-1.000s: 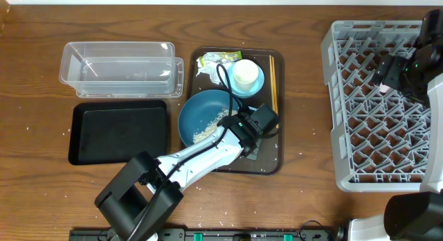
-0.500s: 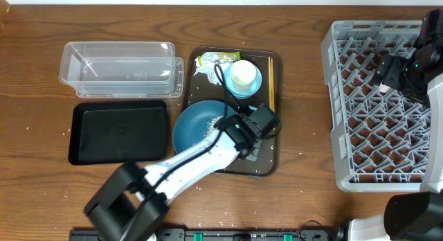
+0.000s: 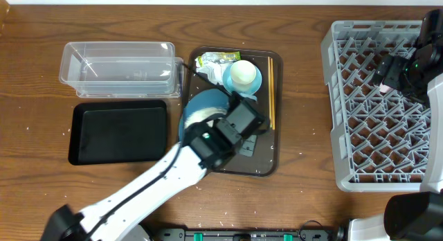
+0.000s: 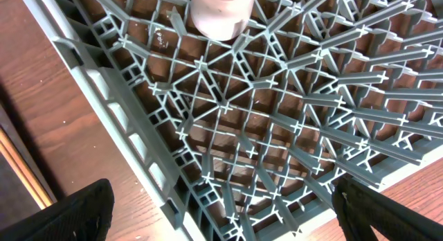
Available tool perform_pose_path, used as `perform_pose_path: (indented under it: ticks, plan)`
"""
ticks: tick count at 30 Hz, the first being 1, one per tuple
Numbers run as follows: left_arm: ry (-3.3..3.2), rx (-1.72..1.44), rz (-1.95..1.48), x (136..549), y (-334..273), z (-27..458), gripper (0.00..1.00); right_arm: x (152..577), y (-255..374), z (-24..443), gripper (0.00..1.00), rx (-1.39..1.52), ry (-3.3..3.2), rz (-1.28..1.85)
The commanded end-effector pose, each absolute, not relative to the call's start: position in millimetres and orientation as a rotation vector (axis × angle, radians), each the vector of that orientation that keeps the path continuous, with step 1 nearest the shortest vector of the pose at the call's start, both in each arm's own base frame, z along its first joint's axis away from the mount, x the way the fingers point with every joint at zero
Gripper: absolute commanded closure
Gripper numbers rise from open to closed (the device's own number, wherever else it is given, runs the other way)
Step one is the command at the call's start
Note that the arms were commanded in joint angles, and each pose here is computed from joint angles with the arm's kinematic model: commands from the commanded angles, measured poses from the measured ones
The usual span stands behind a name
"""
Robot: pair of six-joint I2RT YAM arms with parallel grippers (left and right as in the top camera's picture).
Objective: Sort waste into correct bins and load items into the dishwasher rack
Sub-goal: 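Lift the teal plate and tip the rice onto the black tray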
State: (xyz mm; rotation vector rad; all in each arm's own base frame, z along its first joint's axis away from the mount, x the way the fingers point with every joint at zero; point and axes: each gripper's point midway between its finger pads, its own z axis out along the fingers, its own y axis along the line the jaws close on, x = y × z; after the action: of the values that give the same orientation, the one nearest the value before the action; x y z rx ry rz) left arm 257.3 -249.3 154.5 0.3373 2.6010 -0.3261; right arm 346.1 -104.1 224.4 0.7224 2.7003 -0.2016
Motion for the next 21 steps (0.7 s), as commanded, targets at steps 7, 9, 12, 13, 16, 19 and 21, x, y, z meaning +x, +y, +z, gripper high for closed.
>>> perform_pose_path:
  ticks: [7,9,12,13,16,19,21]
  plan:
    - [2.557,0.099,-0.313,285.8,-198.1,181.3,0.94,347.0,-106.2,227.1,0.01,0.713,2.695,-0.212]
    - [2.573,0.017,-0.371,291.0,-191.7,182.3,0.94,347.0,-106.2,227.1,0.01,0.713,2.695,-0.212]
    - [2.587,-0.067,-0.452,298.0,-181.4,184.6,0.94,347.0,-106.2,227.1,0.01,0.713,2.695,-0.212]
    - [2.589,-0.091,-0.468,300.4,-177.0,185.2,0.94,347.0,-106.2,227.1,0.01,0.713,2.695,-0.212]
    - [2.596,-0.171,-0.534,307.7,-163.1,186.8,0.94,347.0,-106.2,227.1,0.01,0.713,2.695,-0.212]
    - [2.600,-0.240,-0.628,313.1,-151.7,189.7,0.94,347.0,-106.2,227.1,0.01,0.713,2.695,-0.212]
    - [2.592,-0.296,-0.696,317.3,-141.6,193.2,0.94,347.0,-106.2,227.1,0.01,0.713,2.695,-0.212]
